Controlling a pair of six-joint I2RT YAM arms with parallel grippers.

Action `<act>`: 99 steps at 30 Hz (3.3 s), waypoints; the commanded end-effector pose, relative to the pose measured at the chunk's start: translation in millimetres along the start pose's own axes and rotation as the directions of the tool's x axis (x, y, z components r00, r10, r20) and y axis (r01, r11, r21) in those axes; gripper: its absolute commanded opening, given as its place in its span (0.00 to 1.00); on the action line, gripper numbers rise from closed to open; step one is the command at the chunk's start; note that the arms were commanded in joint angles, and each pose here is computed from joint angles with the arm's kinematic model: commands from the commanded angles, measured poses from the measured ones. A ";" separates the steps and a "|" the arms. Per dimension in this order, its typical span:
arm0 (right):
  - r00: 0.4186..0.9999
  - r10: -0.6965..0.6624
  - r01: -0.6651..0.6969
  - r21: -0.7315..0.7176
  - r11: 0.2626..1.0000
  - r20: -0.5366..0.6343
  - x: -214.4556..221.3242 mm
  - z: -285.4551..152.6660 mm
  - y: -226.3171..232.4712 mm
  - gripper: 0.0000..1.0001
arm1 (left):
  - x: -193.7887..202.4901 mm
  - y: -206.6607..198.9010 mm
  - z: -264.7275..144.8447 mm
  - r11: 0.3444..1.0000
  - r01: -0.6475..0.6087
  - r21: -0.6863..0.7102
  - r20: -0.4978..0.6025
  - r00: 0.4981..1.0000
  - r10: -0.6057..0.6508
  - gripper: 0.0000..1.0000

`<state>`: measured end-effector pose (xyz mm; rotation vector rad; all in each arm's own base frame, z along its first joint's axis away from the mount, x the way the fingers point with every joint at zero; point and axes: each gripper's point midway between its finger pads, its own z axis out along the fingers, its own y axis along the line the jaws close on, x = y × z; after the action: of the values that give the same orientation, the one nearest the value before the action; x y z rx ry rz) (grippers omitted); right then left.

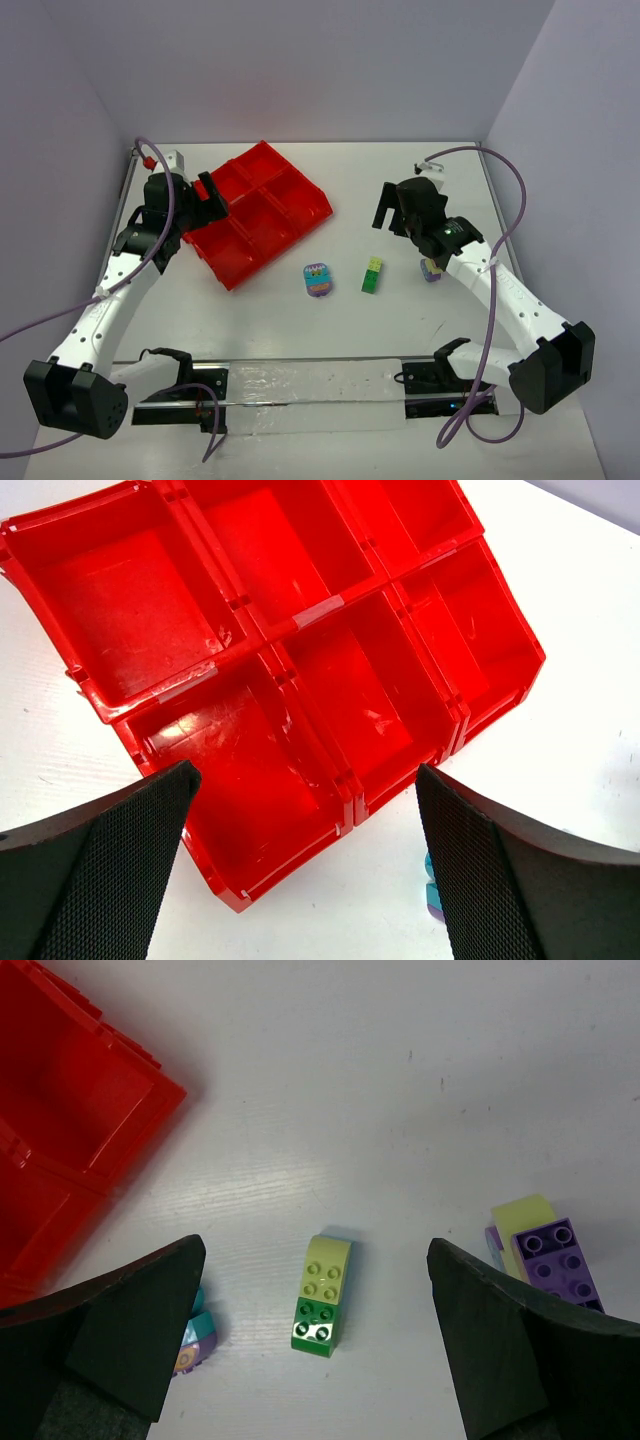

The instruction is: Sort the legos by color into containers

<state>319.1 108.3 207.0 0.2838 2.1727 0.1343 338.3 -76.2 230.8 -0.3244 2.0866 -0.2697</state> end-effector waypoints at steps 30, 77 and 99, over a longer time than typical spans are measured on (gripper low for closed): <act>0.957 0.077 -0.073 0.026 0.997 -0.281 124.4 34.3 2.8 0.92 | -17.8 -5.2 -11.0 0.999 0.035 0.010 0.084 0.996 -0.036 0.99; 0.975 -0.056 -0.066 -0.517 0.854 -0.217 82.2 12.1 113.2 0.17 | 7.1 -2.1 5.5 0.999 -0.012 -0.047 -0.051 0.999 0.009 0.99; 0.987 -0.015 -0.150 -0.944 0.294 -0.161 18.1 -99.0 198.0 0.19 | 50.9 -156.6 -75.1 0.516 0.221 0.828 -0.274 0.961 0.029 0.95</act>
<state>265.0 298.7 256.1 -0.3269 1.9335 1.3967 291.6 -208.3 247.8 0.1298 2.0470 -1.1063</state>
